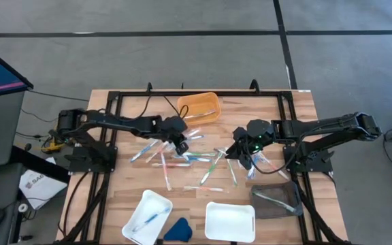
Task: Pick & Place Toothbrushes
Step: Put the orange toothbrush into right white bin
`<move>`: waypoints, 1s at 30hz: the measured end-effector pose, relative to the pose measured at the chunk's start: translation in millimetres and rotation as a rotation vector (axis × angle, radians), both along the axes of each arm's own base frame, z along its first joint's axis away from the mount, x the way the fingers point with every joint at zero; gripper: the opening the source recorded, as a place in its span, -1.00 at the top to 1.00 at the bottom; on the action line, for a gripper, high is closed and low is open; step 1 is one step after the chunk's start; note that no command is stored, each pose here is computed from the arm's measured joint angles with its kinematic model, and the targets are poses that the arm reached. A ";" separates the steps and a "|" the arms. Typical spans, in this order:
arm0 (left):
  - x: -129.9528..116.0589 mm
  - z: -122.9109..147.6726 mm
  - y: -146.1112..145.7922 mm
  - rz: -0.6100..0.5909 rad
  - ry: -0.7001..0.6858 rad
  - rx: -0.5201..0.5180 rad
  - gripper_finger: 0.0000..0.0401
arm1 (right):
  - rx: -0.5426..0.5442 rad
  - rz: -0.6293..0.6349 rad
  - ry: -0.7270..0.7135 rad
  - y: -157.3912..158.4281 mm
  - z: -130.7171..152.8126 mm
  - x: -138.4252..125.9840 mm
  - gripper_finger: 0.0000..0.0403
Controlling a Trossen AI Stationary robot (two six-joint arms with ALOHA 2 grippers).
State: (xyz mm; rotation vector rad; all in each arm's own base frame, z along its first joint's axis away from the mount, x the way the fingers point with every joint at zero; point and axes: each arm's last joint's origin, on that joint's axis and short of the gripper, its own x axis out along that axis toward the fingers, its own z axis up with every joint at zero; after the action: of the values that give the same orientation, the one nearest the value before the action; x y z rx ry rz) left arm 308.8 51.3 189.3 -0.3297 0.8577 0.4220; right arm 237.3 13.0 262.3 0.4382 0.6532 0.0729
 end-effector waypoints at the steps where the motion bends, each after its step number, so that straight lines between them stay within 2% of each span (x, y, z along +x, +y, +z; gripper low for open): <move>1: -0.6 3.6 -4.0 -0.013 -0.011 0.002 0.95 | 0.000 0.000 0.000 0.0 0.0 0.0 0.47; 12: -2.9 28.5 -40.6 -0.146 -0.123 0.000 0.95 | 0.001 0.001 0.001 0.0 -0.1 -0.1 0.47; 22: 5.0 38.6 -71.5 -0.427 -0.246 -0.078 0.95 | 0.000 0.001 0.045 -0.2 -3.4 -2.6 0.47; 30: 9.2 55.7 -101.1 -0.578 -0.311 -0.047 0.95 | -0.013 0.010 0.057 -0.3 -4.6 -3.5 0.47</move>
State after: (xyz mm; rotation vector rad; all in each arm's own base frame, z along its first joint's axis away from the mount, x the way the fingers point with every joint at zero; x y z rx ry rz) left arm 318.1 -49.9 245.0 -0.1711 0.6211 -0.1844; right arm 233.8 12.7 257.6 0.4256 0.7121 0.0659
